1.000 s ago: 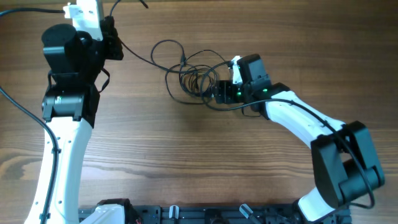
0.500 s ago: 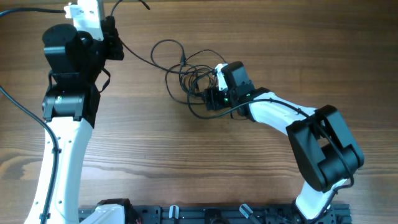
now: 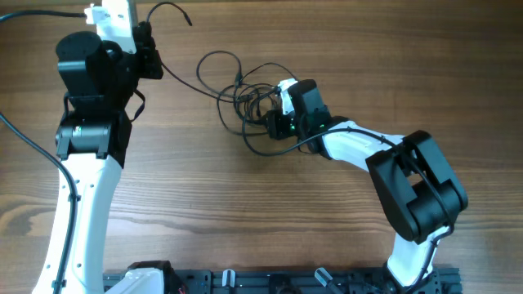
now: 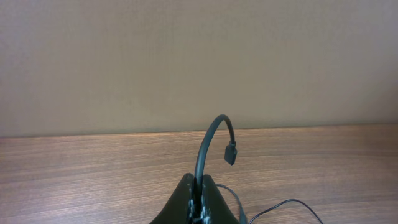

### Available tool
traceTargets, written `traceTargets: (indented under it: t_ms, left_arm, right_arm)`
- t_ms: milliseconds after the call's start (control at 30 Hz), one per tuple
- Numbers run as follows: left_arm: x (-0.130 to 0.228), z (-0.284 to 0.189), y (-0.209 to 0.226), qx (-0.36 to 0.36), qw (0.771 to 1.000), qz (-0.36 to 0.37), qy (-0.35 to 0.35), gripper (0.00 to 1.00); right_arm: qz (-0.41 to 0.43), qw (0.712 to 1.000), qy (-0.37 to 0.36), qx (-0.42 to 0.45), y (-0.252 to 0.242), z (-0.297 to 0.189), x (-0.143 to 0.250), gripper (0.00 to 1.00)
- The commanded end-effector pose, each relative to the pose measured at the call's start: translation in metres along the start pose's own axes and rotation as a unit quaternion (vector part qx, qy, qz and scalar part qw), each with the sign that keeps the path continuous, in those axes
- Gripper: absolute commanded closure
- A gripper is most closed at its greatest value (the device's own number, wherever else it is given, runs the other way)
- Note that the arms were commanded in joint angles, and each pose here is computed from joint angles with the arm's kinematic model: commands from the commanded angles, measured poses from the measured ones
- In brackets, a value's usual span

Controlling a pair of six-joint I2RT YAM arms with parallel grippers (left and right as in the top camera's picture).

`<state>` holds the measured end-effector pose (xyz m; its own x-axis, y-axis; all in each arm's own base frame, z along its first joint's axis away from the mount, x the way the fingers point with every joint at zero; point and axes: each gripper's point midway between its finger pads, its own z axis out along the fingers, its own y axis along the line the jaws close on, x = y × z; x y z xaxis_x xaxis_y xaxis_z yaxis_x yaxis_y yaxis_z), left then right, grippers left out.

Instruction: Untangle cables

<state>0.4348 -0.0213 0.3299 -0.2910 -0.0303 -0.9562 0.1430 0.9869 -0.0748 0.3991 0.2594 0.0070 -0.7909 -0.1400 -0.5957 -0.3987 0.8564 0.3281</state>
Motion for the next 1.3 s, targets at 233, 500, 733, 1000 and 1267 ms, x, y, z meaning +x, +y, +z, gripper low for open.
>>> traceTargets:
  t_ms: [233,500,733,1000,1267]
  left_arm:
    - [-0.012,-0.007,-0.001,0.003,1.000,0.004,-0.014,0.78]
    - [-0.011,-0.008,-0.014,0.037,0.999,0.005,-0.013,0.74]
    - [-0.009,-0.008,-0.020,0.055,0.998,0.004,-0.008,0.65]
    - [-0.002,-0.008,-0.048,0.140,0.990,0.002,0.003,0.51]
    - [0.013,-0.009,-0.077,0.237,0.971,-0.009,0.030,0.37]
  right_arm:
    - [0.057,0.998,0.026,0.022,-0.008,0.013,0.022,0.95]
    - [0.049,0.995,-0.080,0.014,0.015,-0.071,-0.063,0.95]
    - [0.029,0.989,-0.134,0.057,0.013,-0.165,-0.115,0.95]
    - [-0.044,0.988,-0.151,-0.009,0.064,-0.231,-0.162,0.95]
    - [-0.086,0.965,-0.248,-0.021,0.096,-0.306,-0.227,0.96]
